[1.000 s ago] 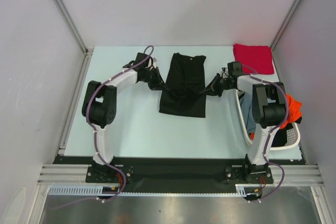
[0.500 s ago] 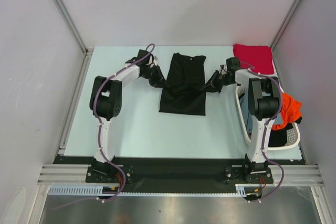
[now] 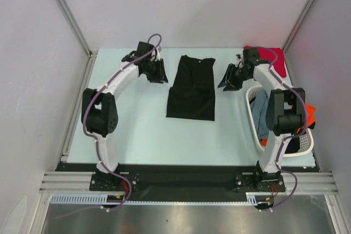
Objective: Fold and stack the t-shirts
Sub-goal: Fold the tshirt
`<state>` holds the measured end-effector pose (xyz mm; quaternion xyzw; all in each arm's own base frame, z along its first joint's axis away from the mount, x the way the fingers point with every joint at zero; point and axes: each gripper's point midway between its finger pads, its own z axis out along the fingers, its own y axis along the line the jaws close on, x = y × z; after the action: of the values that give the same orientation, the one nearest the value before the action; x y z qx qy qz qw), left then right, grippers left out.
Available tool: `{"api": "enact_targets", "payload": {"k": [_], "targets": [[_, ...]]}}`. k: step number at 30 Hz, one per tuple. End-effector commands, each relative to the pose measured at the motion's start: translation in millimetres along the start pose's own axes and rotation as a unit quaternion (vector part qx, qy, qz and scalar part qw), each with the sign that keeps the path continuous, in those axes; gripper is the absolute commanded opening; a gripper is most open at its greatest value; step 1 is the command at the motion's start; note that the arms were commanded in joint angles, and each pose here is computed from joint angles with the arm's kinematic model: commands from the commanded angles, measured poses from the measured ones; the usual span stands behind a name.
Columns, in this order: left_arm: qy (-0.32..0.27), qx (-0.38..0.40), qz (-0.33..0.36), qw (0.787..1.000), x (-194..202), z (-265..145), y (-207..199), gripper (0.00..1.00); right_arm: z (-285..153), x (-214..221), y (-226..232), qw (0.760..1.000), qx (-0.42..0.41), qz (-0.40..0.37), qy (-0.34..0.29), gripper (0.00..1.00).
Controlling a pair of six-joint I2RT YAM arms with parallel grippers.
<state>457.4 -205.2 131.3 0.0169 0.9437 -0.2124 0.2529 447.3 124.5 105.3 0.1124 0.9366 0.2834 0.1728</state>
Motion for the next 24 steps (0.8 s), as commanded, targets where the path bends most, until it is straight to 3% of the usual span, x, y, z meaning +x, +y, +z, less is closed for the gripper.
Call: {"api": "enact_targets", "payload": {"k": [1, 5, 10, 24], "targets": [[0.027, 0.084, 0.039, 0.995, 40, 3, -38, 0.35, 4, 38, 35, 0.998, -0.049, -0.046, 0.007, 0.43], [0.027, 0.191, 0.019, 0.981, 55, 16, -77, 0.34, 28, 46, 73, 0.986, -0.165, -0.037, 0.008, 0.35], [0.047, 0.207, -0.001, 0.977, 64, 44, -77, 0.32, 60, 52, 86, 0.971, -0.236, -0.004, 0.037, 0.2], [0.061, 0.196, -0.007, 0.979, 49, 107, -60, 0.32, 106, 11, 37, 0.974, -0.217, 0.057, 0.025, 0.18]]}}
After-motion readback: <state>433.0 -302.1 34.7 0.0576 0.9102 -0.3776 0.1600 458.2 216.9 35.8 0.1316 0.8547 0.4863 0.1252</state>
